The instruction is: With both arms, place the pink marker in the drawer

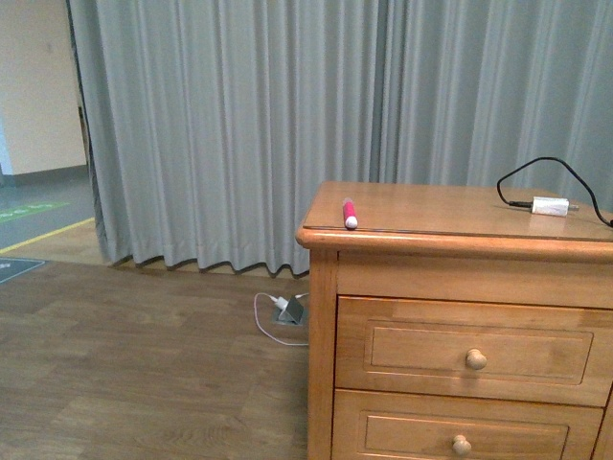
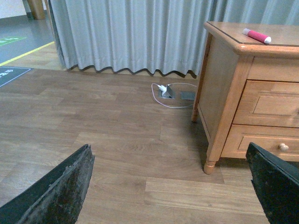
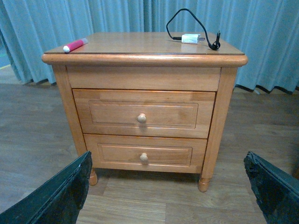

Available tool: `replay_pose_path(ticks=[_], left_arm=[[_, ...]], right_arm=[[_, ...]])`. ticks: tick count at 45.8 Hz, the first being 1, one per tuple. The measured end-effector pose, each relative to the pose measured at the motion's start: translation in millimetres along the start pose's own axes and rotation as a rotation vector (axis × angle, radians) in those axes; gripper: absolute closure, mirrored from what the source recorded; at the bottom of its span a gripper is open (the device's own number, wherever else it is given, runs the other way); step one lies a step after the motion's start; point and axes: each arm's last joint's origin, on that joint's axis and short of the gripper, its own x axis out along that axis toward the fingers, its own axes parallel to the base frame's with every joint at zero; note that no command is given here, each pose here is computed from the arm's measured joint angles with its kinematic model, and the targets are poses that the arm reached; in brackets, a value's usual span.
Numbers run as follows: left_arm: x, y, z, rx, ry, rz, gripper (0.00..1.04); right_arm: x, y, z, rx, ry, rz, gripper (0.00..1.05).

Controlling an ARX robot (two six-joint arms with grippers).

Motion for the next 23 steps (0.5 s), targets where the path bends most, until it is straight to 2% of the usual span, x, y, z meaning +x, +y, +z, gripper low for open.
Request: replay_pose_path(ticks=[23], left_arm=[[0.0,0.0,0.0,0.000,0.000,0.000,0.06]], right_arm=[[0.0,0.0,0.0,0.000,0.000,0.000,0.08]])
